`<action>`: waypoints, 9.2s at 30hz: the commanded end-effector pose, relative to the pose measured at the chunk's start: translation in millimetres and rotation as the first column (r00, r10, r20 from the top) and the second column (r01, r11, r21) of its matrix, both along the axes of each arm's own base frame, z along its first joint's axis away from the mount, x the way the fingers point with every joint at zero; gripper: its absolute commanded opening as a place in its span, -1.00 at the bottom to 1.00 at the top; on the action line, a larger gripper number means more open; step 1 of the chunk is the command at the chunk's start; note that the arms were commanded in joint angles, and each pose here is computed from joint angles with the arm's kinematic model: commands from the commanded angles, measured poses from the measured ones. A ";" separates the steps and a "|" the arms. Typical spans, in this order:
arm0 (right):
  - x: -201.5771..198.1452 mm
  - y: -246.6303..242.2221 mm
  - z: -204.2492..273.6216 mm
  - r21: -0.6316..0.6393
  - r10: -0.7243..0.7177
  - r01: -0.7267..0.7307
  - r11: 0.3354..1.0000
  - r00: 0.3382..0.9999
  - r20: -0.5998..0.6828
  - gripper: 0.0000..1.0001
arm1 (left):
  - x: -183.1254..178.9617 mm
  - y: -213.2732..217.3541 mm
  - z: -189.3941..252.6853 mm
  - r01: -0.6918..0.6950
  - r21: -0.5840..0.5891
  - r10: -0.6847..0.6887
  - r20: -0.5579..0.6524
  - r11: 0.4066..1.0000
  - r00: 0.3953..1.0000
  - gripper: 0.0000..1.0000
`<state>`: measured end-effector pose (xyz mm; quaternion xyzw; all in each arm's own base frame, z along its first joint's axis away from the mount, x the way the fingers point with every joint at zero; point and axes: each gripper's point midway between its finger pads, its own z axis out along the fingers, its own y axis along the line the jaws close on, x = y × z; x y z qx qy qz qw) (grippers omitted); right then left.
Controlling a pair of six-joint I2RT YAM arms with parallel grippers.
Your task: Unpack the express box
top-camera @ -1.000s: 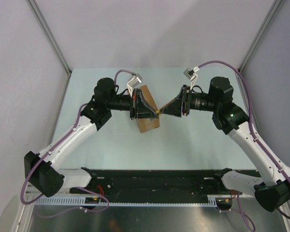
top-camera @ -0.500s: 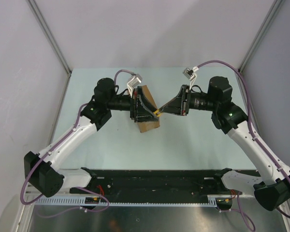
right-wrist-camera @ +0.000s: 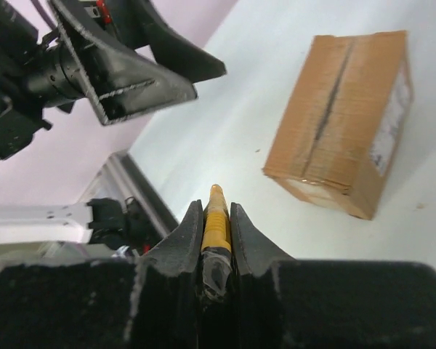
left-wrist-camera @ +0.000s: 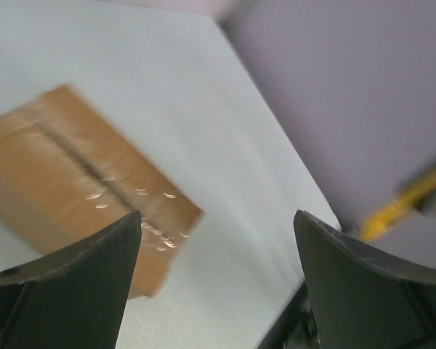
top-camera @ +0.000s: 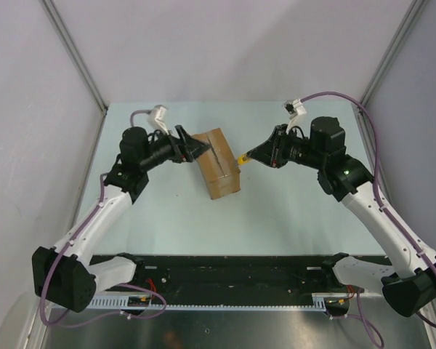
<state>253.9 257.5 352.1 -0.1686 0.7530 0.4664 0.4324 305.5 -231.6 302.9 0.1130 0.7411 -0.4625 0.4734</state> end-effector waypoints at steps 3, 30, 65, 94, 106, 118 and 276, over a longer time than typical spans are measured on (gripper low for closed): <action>45.0 -12.4 6.7 -0.082 -0.261 0.278 0.957 0.950 0.174 -1.00 | 59.7 73.4 -65.9 -0.539 0.046 0.528 -0.287 0.841 0.799 0.77; 137.5 40.3 -9.5 -0.033 -0.504 0.569 0.821 0.751 0.426 -1.00 | 141.7 36.3 -160.3 -0.329 0.230 0.397 -0.406 0.916 0.823 0.36; 189.7 114.3 -81.0 -0.067 -0.457 0.571 0.818 0.716 0.528 -1.00 | 132.7 34.8 -187.3 -0.231 0.206 0.307 -0.524 0.951 0.795 -0.15; 206.1 122.8 -105.4 -0.093 -0.467 0.590 0.802 0.716 0.520 -1.00 | 127.9 30.6 -198.8 -0.200 0.197 0.278 -0.571 0.960 0.773 -0.18; 210.4 121.0 -111.4 -0.112 -0.470 0.606 0.788 0.708 0.526 -1.00 | 125.6 32.0 -203.3 -0.201 0.207 0.286 -0.579 0.957 0.764 -0.19; 210.0 118.4 -130.4 -0.184 -0.443 0.604 0.775 0.727 0.525 -1.00 | 124.0 37.7 -211.7 -0.223 0.217 0.310 -0.622 0.950 0.719 -0.23; -15.8 16.1 -157.2 -0.543 -0.291 0.251 0.801 0.957 0.012 -1.00 | 151.1 23.2 -93.4 -0.258 0.113 0.281 -0.406 0.960 0.870 0.56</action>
